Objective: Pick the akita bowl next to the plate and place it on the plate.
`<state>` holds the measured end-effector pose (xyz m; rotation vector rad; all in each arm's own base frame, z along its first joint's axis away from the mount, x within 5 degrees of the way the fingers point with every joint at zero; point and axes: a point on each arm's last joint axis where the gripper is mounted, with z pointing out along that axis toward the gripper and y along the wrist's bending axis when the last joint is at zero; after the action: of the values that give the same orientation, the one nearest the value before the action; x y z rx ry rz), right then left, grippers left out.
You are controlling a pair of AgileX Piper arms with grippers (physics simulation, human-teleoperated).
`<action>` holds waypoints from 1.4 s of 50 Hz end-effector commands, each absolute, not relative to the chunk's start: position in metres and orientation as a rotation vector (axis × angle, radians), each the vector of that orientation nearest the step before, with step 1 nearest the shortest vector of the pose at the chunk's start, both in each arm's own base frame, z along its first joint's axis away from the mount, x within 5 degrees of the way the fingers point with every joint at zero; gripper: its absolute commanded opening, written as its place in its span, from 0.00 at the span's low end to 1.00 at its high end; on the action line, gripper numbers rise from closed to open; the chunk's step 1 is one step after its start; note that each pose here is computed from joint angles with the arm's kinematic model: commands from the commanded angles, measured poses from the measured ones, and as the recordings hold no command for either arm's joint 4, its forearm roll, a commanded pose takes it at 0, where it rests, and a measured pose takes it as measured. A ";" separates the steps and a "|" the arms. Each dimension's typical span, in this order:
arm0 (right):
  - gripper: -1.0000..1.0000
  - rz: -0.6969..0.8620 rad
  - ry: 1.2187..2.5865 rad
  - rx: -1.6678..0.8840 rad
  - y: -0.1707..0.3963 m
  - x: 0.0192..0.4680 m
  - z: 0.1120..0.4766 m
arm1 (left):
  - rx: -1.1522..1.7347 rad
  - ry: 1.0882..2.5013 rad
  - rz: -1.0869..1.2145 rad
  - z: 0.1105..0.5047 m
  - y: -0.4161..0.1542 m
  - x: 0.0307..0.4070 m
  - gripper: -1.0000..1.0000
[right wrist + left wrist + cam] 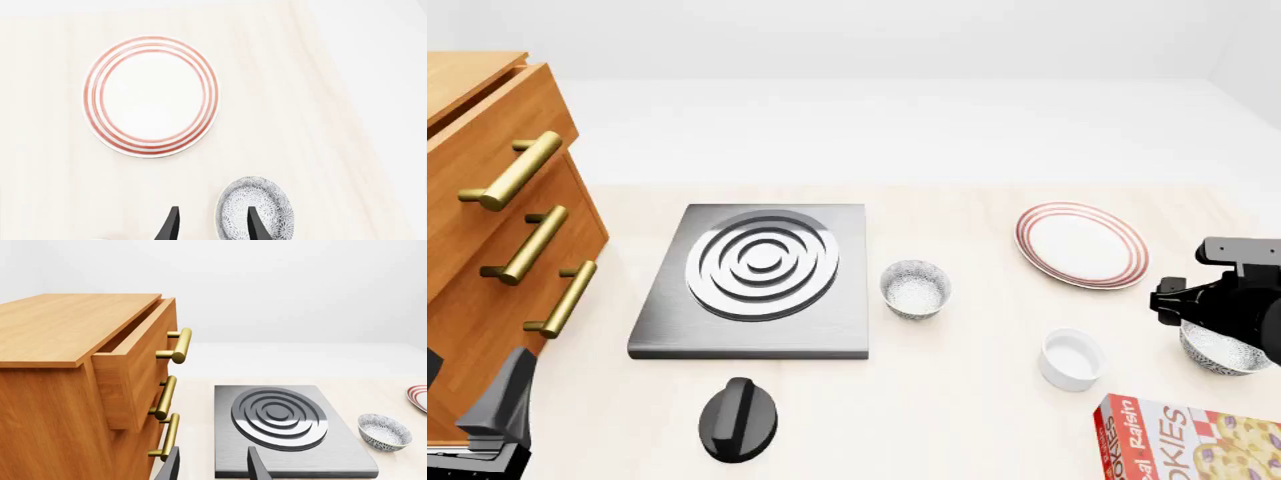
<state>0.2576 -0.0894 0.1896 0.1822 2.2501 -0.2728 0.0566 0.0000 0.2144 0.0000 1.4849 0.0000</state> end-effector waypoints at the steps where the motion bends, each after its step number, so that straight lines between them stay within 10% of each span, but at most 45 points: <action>1: 1.00 -0.279 2.285 0.205 -0.096 0.258 0.171 | 0.000 1.485 0.000 0.214 0.000 0.057 1.00; 70: 1.00 -0.258 2.341 0.199 -0.096 0.267 0.130 | 0.000 1.485 0.000 0.214 0.000 0.057 1.00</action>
<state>0.2655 -0.0954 0.1334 0.1998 2.3363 -0.2584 0.0566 0.0000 0.2144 0.0000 1.4849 0.0000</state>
